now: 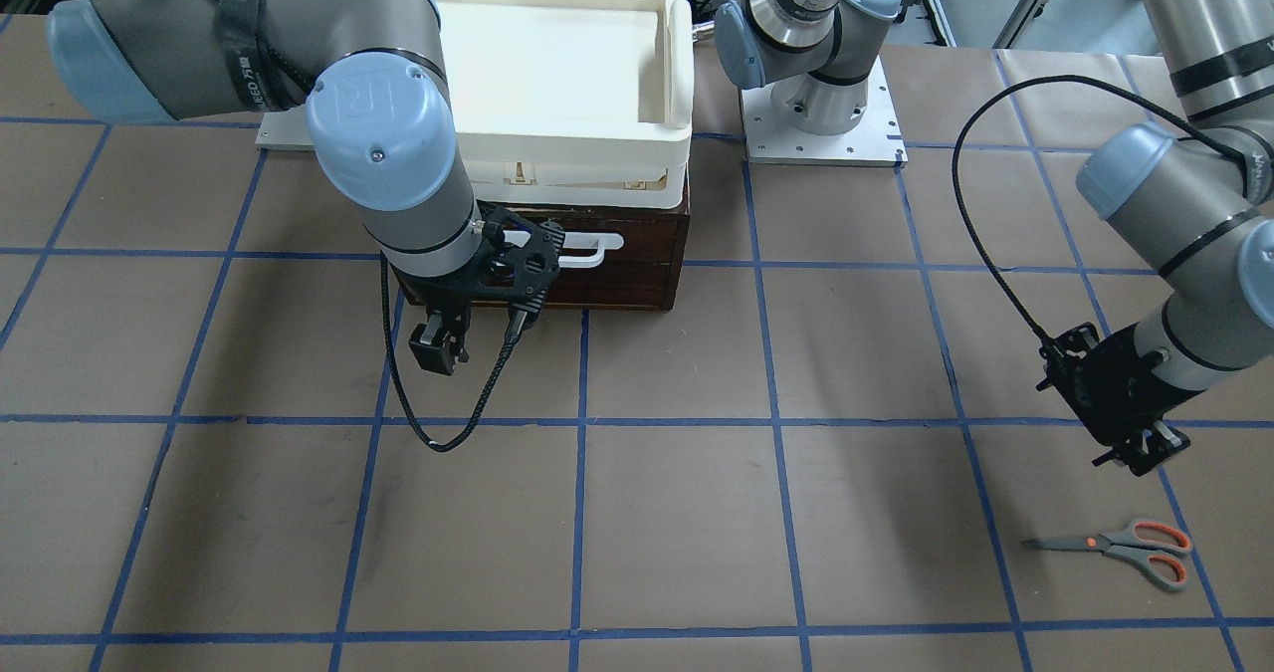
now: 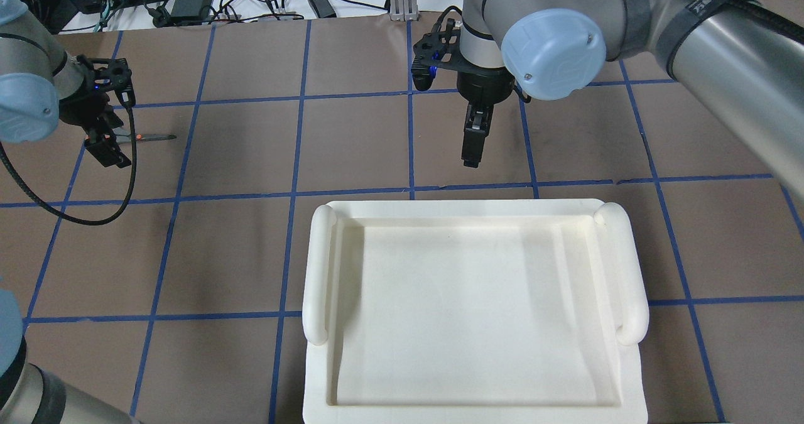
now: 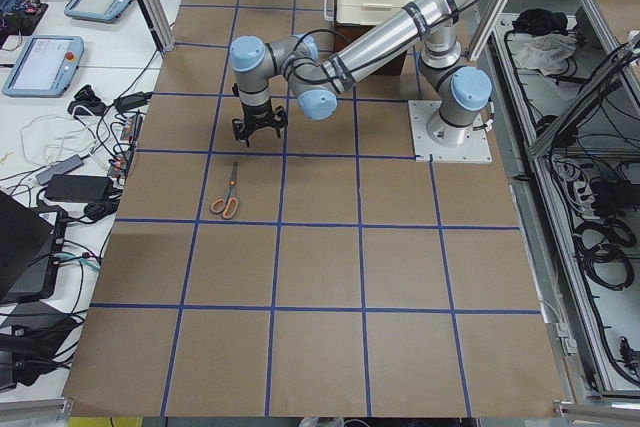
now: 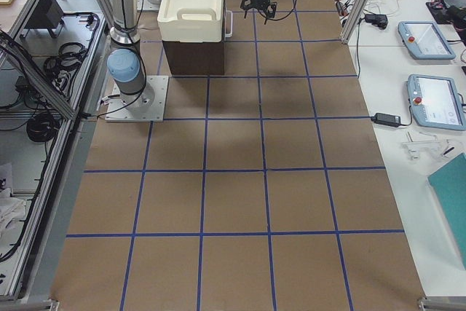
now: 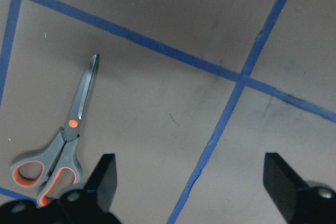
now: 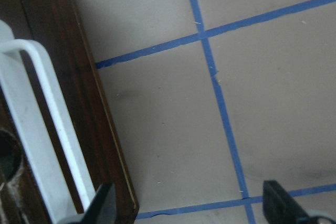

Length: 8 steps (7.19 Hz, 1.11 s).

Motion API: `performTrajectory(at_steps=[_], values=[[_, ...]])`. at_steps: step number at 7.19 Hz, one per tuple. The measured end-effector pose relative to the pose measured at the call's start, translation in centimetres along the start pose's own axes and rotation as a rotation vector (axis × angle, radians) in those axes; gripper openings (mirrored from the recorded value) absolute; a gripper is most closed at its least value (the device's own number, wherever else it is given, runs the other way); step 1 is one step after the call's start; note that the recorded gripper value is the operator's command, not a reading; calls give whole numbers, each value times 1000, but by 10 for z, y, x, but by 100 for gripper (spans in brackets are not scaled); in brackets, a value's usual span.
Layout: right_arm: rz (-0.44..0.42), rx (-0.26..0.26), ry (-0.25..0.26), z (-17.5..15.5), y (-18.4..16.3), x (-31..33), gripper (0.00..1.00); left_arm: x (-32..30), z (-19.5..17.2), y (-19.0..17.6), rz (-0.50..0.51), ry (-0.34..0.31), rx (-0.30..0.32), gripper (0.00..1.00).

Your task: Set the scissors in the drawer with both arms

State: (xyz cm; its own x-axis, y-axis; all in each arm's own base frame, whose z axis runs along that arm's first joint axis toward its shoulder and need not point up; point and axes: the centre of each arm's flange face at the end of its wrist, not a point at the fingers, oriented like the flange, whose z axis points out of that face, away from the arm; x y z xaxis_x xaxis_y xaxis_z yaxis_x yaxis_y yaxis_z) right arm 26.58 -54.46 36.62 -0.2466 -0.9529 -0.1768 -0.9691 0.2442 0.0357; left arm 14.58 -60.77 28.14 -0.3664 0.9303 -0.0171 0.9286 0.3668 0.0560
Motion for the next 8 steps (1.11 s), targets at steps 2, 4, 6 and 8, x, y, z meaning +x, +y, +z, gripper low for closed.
performTrajectory(at_steps=[2, 4, 6, 8], values=[[-35, -11, -72, 5, -1, -8, 100, -28, 25, 28, 80, -4, 48, 100], [-105, 30, 2, -4, -8, -1, 100, -54, 45, 37, 133, -9, 56, 100], [-160, 52, 47, -4, -14, 5, 100, -71, 65, 40, 182, -44, 48, 100], [-204, 30, -11, 14, -33, -7, 100, -83, 84, 41, 223, -71, 41, 98]])
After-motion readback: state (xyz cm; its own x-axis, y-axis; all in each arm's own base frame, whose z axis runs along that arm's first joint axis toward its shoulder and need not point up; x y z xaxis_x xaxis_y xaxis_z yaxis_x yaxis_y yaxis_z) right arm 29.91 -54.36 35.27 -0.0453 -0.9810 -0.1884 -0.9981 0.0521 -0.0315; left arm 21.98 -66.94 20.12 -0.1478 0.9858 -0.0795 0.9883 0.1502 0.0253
